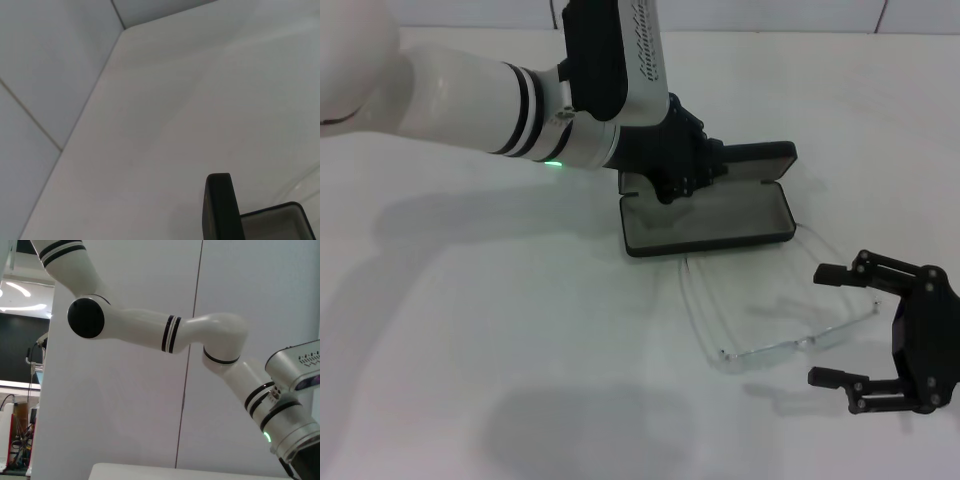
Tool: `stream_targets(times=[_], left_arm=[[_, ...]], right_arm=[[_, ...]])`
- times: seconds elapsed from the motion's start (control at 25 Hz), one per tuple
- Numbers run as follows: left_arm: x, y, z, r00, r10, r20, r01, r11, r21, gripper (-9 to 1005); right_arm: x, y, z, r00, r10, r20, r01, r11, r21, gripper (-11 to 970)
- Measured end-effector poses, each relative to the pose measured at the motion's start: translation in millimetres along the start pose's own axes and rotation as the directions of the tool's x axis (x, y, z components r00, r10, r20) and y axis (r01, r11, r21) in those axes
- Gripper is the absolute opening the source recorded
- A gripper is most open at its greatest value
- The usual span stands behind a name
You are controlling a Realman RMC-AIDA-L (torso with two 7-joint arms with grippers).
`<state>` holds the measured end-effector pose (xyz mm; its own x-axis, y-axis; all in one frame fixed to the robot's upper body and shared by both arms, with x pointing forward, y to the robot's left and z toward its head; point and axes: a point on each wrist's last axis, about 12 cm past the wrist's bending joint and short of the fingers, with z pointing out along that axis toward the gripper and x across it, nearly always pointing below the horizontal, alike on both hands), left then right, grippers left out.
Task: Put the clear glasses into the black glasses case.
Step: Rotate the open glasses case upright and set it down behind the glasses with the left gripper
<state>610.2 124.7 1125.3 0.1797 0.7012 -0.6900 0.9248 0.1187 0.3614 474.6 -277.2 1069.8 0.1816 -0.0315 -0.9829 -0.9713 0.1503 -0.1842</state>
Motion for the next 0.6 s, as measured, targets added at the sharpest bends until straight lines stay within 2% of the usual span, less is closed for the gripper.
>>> stream_targets(times=[0.28, 0.56, 0.6], left_arm=[[-0.6, -0.5, 0.1, 1.000, 0.030, 0.001, -0.030, 1.000, 0.004, 210], [-4.3, -0.8, 0.6, 1.000, -0.016, 0.023, 0.015, 1.000, 0.004, 211], [-4.9, -0.4, 0.4, 0.999, -0.023, 0.028, 0.023, 1.000, 0.002, 241]], right_arm=[[-1.4, -4.0, 2.5, 1.000, -0.005, 0.000, 0.005, 1.000, -0.005, 840], [-2.1, -5.5, 2.0, 1.000, -0.006, 0.003, 0.006, 1.000, 0.004, 838], [-2.1, -5.5, 2.0, 1.000, -0.006, 0.003, 0.006, 1.000, 0.004, 837]])
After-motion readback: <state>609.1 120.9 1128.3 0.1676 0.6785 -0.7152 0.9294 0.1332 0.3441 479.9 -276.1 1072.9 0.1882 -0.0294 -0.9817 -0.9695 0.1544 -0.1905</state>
